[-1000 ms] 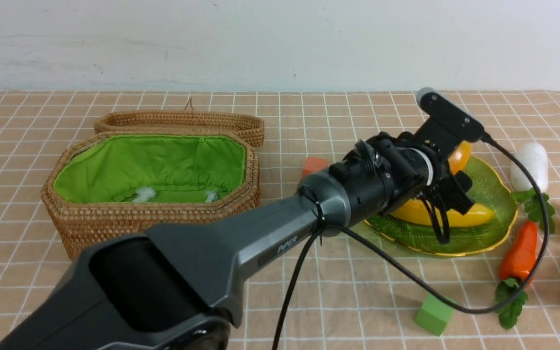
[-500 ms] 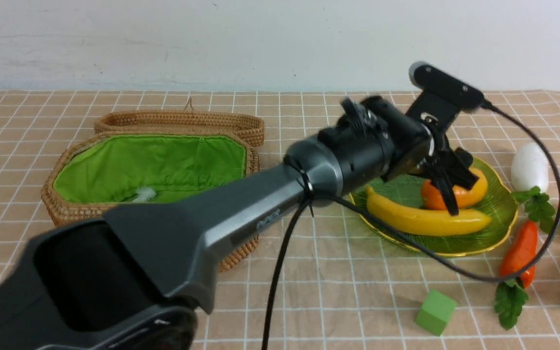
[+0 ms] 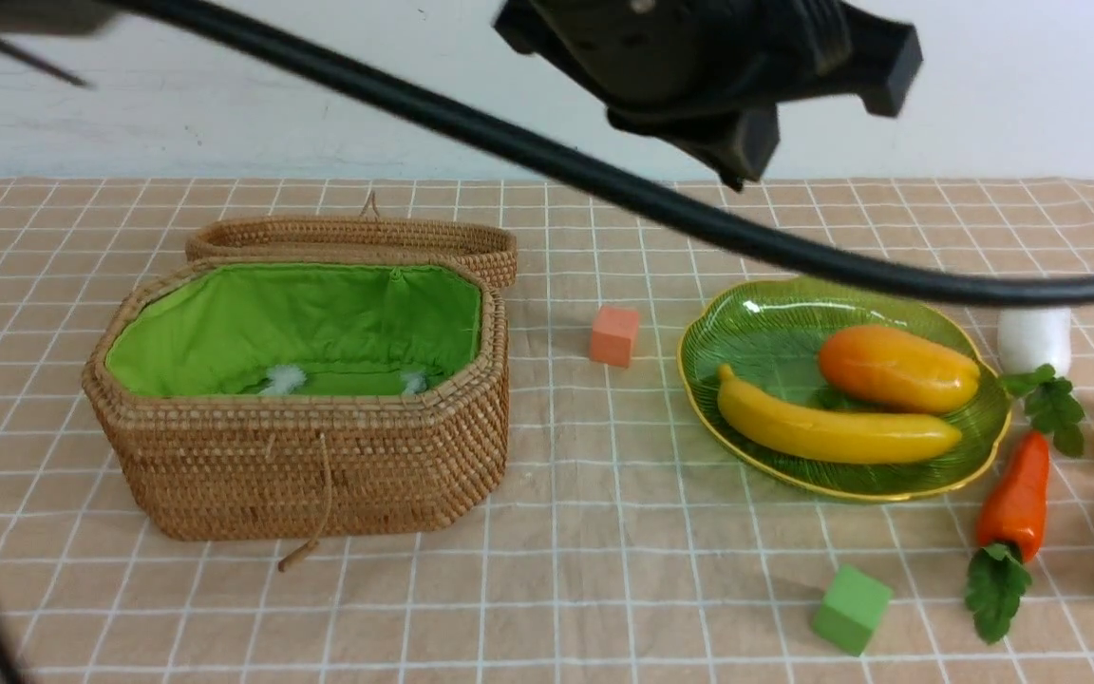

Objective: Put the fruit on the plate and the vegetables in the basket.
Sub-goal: Take a chayote with your right arm and place it on the basket on the left.

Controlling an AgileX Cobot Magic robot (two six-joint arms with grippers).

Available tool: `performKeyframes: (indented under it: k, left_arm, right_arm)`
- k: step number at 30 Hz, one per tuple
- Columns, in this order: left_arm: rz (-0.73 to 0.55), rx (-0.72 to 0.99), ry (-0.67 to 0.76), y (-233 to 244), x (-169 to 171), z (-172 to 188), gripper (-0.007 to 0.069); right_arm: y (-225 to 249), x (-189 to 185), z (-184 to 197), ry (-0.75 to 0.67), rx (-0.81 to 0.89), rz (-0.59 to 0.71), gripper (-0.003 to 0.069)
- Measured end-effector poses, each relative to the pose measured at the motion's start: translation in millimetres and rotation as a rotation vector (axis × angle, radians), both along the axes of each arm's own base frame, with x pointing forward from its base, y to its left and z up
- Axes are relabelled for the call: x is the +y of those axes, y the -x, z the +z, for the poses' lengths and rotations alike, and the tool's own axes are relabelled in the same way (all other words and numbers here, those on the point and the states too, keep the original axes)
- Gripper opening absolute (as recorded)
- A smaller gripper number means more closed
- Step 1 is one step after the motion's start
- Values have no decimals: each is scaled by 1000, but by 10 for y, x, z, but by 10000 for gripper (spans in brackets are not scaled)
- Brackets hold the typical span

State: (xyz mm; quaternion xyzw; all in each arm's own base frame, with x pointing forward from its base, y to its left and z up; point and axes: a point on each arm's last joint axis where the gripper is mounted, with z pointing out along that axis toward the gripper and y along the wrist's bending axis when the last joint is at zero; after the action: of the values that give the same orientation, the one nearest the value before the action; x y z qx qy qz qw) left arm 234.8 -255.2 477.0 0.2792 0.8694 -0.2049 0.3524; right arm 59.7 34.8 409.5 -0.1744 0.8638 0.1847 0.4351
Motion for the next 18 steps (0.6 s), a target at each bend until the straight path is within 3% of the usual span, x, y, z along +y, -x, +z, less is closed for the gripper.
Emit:
performKeyframes:
  k: [6,14,18]
  left_arm:
    - [-12,-31,9,524,569,10,-13]
    - [-34,-85,132,1198,1236,-619,-13]
    - [-76,-158,218,1534,1551,-1041,-13]
  right_arm:
    - [-188,484,-137,192,37,4,88]
    - [-435,1016,-254,367,73,39,88]
    - [-828,1130,-281,411,162,12,88]
